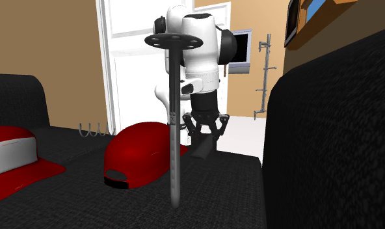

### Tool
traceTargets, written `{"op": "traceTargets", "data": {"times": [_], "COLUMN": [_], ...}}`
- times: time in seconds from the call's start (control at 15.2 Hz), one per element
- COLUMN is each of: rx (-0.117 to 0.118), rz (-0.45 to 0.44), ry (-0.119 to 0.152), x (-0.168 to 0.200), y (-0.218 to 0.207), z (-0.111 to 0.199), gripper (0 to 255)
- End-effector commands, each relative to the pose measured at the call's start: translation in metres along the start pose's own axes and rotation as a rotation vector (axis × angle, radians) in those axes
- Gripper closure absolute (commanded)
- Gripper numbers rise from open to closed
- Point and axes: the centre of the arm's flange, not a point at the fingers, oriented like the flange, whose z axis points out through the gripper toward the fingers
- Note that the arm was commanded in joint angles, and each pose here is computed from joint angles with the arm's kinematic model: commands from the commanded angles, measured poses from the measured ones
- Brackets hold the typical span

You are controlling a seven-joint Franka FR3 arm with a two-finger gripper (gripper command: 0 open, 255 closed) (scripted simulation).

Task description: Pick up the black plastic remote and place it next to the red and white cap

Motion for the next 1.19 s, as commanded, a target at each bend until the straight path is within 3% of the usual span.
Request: {"op": "traceTargets", "data": {"times": [0.0,1.12], "rx": [0.0,0.0], "rz": [0.0,0.0], "ry": [0.0,0.0], "x": [-0.002,-0.021], "y": [0.0,-0.002], "z": [-0.01,-0.098], "gripper": [255,255]}}
